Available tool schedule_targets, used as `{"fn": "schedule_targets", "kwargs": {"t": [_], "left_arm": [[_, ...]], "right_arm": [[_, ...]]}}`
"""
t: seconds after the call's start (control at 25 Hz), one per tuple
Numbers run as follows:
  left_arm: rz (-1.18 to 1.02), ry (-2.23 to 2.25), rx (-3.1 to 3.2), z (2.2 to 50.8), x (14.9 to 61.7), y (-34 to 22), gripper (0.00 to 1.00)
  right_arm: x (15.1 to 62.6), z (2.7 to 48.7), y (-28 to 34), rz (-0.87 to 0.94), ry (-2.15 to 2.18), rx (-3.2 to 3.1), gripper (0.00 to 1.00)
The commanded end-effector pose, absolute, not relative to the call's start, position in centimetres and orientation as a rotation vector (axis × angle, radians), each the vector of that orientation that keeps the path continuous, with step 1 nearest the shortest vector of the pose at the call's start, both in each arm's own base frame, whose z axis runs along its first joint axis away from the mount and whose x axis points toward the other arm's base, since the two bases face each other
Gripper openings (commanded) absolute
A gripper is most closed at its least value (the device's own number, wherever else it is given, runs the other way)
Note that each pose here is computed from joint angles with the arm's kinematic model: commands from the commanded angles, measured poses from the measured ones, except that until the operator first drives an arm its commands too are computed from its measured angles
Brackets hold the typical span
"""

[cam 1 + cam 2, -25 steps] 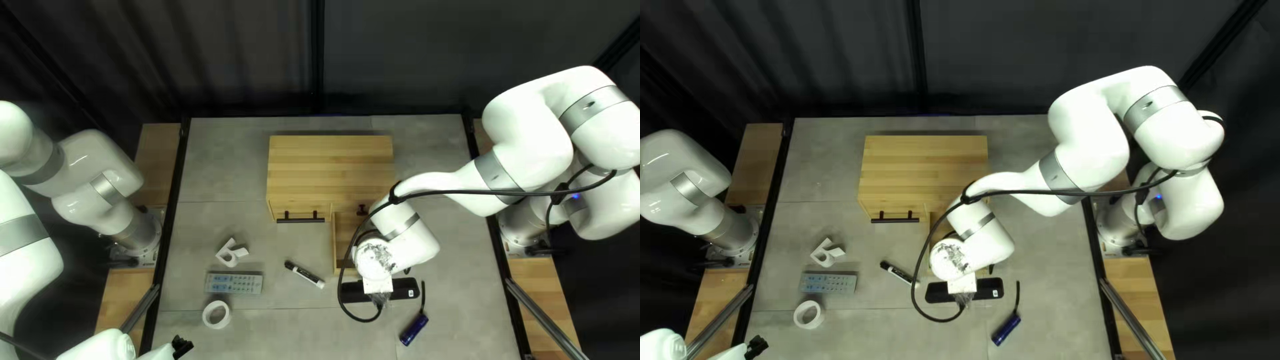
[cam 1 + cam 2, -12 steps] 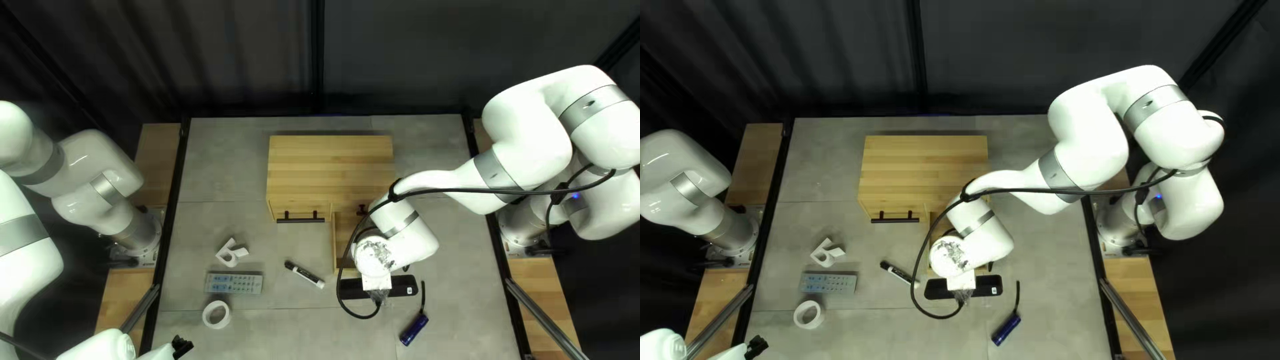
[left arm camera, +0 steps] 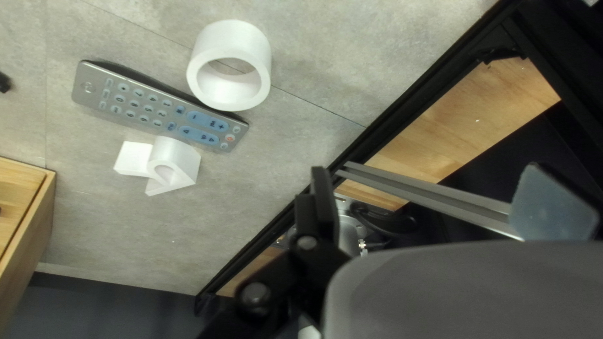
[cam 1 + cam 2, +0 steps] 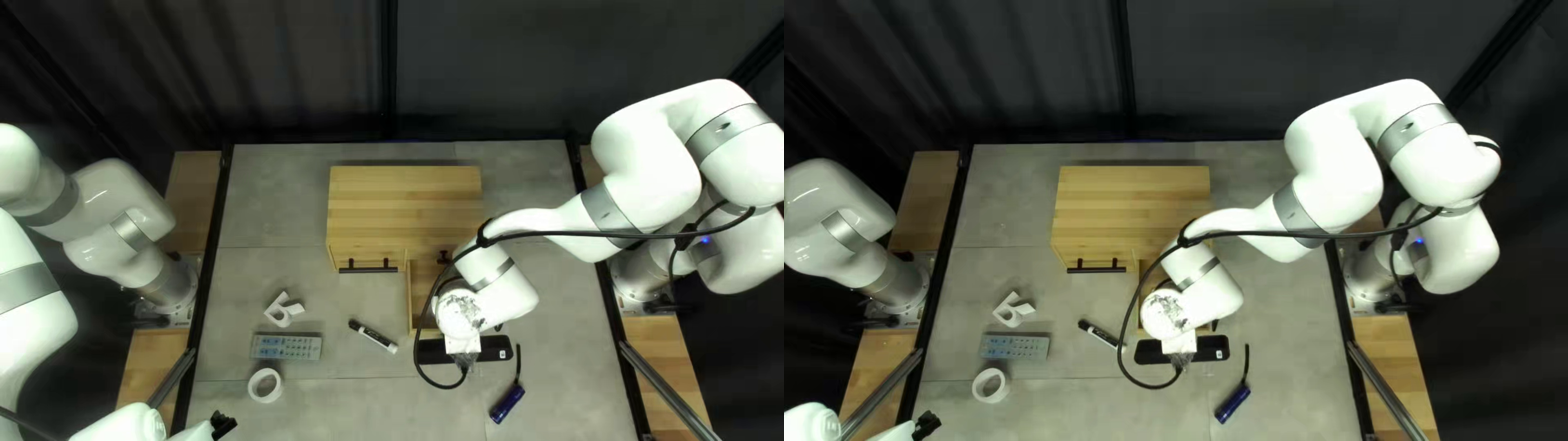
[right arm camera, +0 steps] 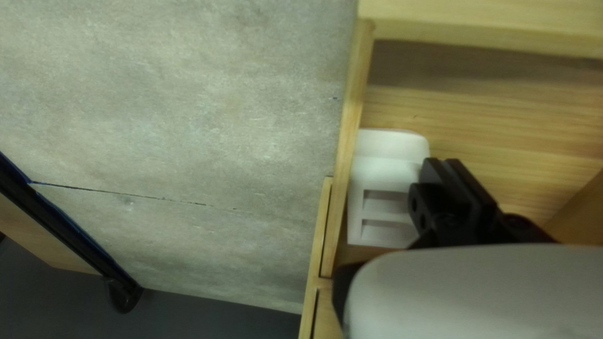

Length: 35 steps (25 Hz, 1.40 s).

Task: Open drawers and place objects into drawer and close

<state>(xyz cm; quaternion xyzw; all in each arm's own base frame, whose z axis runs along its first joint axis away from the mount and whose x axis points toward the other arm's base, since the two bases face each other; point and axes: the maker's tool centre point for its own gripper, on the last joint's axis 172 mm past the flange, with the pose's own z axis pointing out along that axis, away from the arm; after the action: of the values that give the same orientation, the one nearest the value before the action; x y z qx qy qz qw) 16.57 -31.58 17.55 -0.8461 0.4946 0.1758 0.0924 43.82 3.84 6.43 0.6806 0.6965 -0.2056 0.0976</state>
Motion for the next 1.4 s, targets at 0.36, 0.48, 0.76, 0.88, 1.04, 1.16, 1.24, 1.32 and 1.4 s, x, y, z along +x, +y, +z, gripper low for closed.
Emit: {"fn": "schedule_targets", "kwargs": {"t": [0.36, 0.48, 0.76, 0.88, 1.04, 1.16, 1.24, 1.32, 1.4], "left_arm": [[0.522, 1.468, -2.512, 17.6, 16.6, -31.6, 1.0], [0.522, 1.468, -2.512, 17.6, 16.6, -31.6, 1.0], [0.522, 1.468, -2.512, 17.6, 16.6, -31.6, 1.0], [0.522, 1.468, -2.512, 17.6, 16.6, -31.6, 1.0], [0.522, 1.468, -2.512, 17.6, 16.6, -31.6, 1.0], [0.522, 1.468, -2.512, 17.6, 16.6, -31.6, 1.0], [0.522, 1.468, -2.512, 17.6, 16.6, -31.6, 1.0], [0.522, 1.468, -2.512, 17.6, 16.6, -31.6, 1.0], [0.522, 1.468, -2.512, 17.6, 16.6, -31.6, 1.0]], "right_arm": [[44.1, 8.1, 4.0, -0.618, 2.04, 1.991, 0.02], [44.4, 8.5, 5.4, -0.603, 2.048, 1.991, 0.02], [44.8, 7.2, 6.4, -0.58, 2.061, 2.005, 0.01], [45.3, 6.7, 6.6, -0.568, 2.065, 2.006, 0.01], [45.5, 6.1, 6.5, -0.561, 2.068, 2.009, 0.01], [45.8, 5.8, 7.0, -0.552, 2.073, 2.01, 0.01], [45.8, 5.7, 7.2, -0.549, 2.076, 2.01, 0.01], [45.6, 5.6, 7.3, -0.547, 2.077, 2.012, 0.01], [45.5, 5.6, 7.4, -0.544, 2.076, 2.014, 0.01]]}}
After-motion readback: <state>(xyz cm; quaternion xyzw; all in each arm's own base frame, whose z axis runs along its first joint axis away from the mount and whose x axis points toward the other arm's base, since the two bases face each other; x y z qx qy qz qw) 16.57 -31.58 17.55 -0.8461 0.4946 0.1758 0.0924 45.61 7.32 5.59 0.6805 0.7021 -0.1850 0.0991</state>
